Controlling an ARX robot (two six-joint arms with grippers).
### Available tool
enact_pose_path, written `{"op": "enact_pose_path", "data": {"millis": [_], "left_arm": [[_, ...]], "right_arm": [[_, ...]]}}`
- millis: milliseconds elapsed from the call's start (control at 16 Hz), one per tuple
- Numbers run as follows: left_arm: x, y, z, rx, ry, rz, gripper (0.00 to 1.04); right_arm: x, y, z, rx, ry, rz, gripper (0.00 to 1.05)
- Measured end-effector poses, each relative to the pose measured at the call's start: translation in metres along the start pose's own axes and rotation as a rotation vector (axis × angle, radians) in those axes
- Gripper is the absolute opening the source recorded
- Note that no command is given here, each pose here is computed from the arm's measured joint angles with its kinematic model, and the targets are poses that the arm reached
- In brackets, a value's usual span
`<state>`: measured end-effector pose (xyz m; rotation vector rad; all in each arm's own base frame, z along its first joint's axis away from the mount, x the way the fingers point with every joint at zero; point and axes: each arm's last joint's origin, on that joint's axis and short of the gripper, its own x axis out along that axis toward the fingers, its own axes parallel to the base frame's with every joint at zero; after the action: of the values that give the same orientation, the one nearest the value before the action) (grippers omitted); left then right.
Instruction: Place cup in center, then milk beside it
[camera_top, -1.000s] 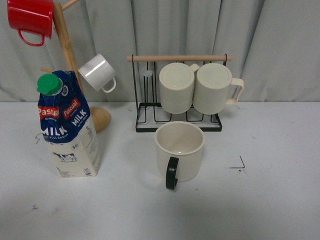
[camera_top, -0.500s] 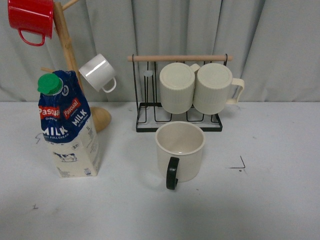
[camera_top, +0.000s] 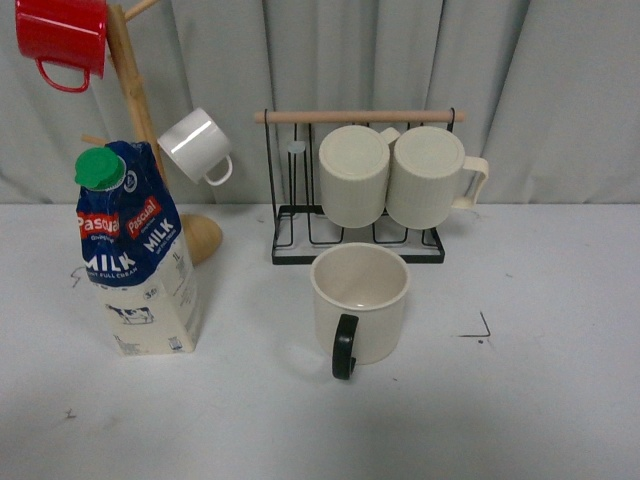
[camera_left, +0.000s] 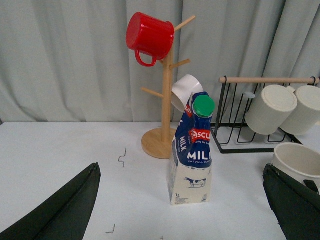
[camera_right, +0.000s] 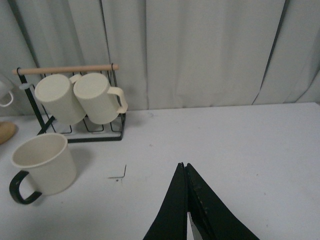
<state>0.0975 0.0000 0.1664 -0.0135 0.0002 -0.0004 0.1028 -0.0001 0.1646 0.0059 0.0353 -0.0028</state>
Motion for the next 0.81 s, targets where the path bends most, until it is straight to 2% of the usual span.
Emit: {"op": "enact_pose_path", "data": {"millis": [312, 812], "left_arm": [[0.0, 0.0, -0.0001, 0.0, 0.001, 0.0, 0.98], [0.0, 0.0, 0.0, 0.0, 0.0, 0.0, 0.98]], "right_arm": [[-0.0059, 0.0001, 0.0048, 0.0, -0.061, 0.002, 0.02], [-0.0056, 0.0001, 0.0019, 0.0, -0.038, 0.002, 0.02]]}}
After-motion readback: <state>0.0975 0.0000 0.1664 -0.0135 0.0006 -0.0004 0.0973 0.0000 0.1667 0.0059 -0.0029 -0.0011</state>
